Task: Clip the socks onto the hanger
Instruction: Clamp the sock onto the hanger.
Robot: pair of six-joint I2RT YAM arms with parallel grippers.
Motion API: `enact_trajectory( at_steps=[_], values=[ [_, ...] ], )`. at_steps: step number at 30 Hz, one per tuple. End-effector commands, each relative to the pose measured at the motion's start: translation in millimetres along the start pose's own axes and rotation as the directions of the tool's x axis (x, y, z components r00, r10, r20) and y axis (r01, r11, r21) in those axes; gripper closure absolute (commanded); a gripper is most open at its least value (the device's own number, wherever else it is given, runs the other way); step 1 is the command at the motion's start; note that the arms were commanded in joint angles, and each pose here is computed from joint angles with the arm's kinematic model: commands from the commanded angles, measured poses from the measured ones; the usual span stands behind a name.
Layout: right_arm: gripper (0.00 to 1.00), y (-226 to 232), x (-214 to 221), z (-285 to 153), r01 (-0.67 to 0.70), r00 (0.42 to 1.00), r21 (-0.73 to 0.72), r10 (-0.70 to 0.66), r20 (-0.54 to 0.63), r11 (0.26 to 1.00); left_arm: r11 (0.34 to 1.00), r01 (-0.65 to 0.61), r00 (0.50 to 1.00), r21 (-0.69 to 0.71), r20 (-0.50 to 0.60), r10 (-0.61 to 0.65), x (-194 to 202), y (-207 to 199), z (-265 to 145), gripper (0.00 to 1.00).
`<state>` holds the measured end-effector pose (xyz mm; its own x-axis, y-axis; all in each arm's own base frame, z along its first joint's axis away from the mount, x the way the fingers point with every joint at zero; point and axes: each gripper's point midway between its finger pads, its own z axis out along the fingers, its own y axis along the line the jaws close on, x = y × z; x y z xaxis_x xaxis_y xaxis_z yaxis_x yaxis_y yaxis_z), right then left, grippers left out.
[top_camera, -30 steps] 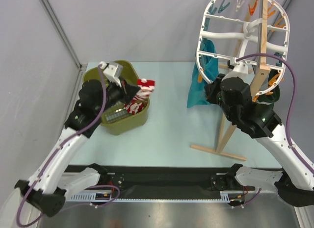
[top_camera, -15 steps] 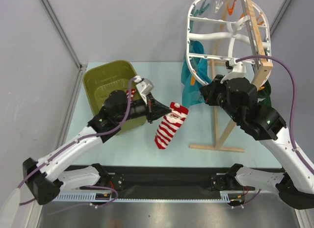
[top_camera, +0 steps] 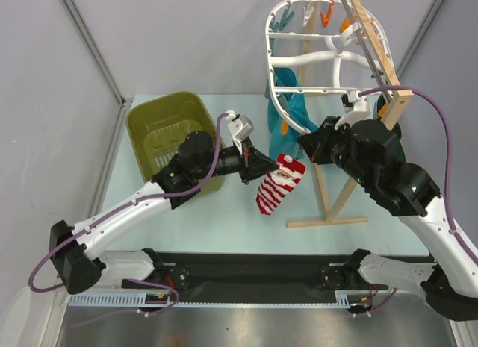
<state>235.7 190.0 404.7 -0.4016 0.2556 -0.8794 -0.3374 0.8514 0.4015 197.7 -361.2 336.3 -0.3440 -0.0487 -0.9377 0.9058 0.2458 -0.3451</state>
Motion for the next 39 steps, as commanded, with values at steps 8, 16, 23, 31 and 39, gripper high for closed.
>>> enact_trajectory(
  at_steps=[8, 16, 23, 31, 39],
  values=[
    [1.0, 18.0, 18.4, -11.6, -0.021, 0.997, -0.114, 0.012, -0.078, 0.993, 1.0, -0.025, 0.998, 0.019, 0.049, 0.024, -38.5, -7.5, 14.6, 1.0],
    [1.0, 16.0, 18.8, -11.0, -0.011, 0.997, -0.107, 0.003, -0.075, 0.994, 0.997, -0.032, 0.998, 0.071, 0.061, 0.028, -42.4, -18.7, 12.1, 1.0],
    [1.0, 17.3, 14.7, -11.8, 0.002, 0.998, -0.118, -0.009, -0.055, 0.993, 0.996, 0.024, 1.0, 0.081, 0.006, -0.025, -33.9, -16.3, 10.8, 1.0],
    [1.0, 16.5, 12.1, -15.4, 0.01, 0.999, -0.121, -0.015, -0.042, 0.993, 0.985, 0.119, 0.992, 0.125, 0.018, -0.123, -42.2, -16.6, -1.6, 1.0],
    [1.0, 17.3, 12.9, -15.9, 0.006, 0.999, -0.127, -0.012, -0.044, 0.992, 0.971, 0.157, 0.987, 0.182, 0.015, -0.163, -43.5, -19.3, -0.7, 1.0]
  ],
)
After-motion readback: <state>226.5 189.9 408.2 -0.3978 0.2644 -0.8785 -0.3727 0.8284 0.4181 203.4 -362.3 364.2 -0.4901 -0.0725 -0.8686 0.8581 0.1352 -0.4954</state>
